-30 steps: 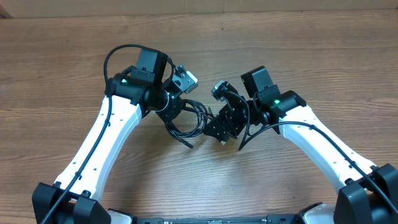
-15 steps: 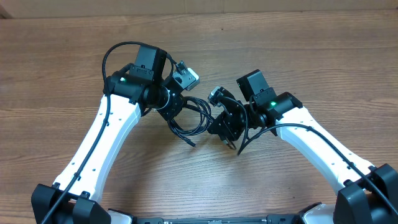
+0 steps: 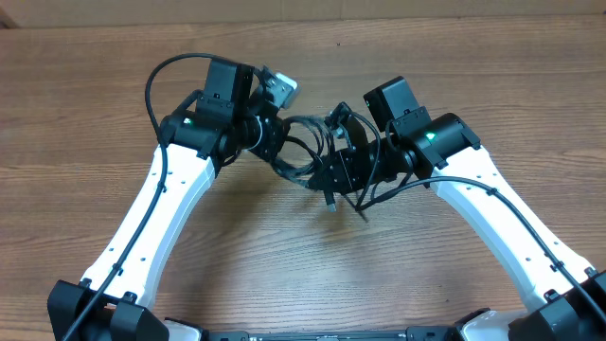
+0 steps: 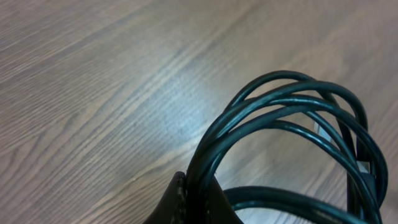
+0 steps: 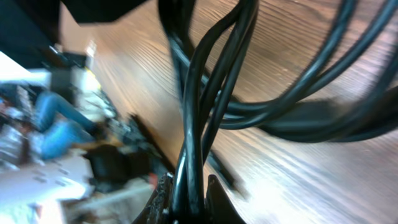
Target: Untangle cables
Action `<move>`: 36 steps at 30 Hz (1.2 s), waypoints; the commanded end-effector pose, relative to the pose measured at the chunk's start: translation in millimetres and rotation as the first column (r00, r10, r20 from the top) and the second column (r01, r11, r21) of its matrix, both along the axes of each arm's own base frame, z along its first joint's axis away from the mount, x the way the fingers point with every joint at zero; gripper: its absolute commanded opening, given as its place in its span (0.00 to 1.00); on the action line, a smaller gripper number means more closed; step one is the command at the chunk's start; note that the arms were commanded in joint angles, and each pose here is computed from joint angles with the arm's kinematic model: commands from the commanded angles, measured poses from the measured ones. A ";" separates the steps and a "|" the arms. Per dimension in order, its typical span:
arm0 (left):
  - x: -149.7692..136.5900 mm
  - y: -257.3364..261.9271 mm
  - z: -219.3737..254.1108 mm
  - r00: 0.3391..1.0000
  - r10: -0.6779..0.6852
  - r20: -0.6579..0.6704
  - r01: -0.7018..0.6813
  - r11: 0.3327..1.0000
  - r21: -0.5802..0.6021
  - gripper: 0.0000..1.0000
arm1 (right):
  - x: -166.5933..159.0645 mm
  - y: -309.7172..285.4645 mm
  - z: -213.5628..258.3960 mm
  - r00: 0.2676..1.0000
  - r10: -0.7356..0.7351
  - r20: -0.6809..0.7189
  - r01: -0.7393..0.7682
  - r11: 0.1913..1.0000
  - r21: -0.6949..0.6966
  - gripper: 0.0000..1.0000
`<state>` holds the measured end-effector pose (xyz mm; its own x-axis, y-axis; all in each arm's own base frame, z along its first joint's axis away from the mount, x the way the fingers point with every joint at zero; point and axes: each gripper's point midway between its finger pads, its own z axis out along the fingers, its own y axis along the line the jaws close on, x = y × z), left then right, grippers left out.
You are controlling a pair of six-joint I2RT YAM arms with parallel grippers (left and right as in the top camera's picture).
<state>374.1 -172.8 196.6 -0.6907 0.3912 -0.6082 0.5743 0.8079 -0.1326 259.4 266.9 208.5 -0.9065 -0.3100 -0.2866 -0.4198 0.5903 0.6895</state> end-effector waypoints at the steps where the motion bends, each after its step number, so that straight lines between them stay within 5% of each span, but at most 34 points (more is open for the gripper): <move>1: 13.5 2.4 22.7 0.980 0.196 -0.019 -0.197 0.974 -0.109 0.04 | -2.0 15.2 38.5 0.979 -0.112 -0.169 0.133 0.984 0.120 0.04; 6: 12.1 -1.0 23.3 0.972 0.227 -0.055 -0.232 0.962 -0.141 0.04 | 24.0 23.3 51.6 0.955 -0.230 -0.188 0.261 0.952 0.160 0.04; 12: 6.8 -11.0 23.6 0.979 0.196 -0.062 -0.203 0.968 -0.150 0.04 | 57.7 4.6 30.8 0.828 -0.516 -0.218 0.531 0.847 0.012 0.04; 22: -15.6 -48.6 39.5 0.995 -0.024 -0.096 -0.007 0.951 -0.309 0.04 | 79.4 7.8 20.5 0.779 -0.583 -0.231 0.600 0.800 0.005 0.04; 27: -26.2 -61.4 48.6 0.988 -0.102 -0.114 0.050 0.921 -0.387 0.04 | 90.4 -15.8 -7.3 0.637 -0.739 -0.221 0.730 0.670 -0.135 0.04; 36: -32.3 -86.3 84.9 0.974 -0.193 -0.122 0.088 0.809 -0.581 0.04 | 112.9 -35.7 -37.5 0.545 -0.831 -0.114 0.803 0.556 -0.214 0.04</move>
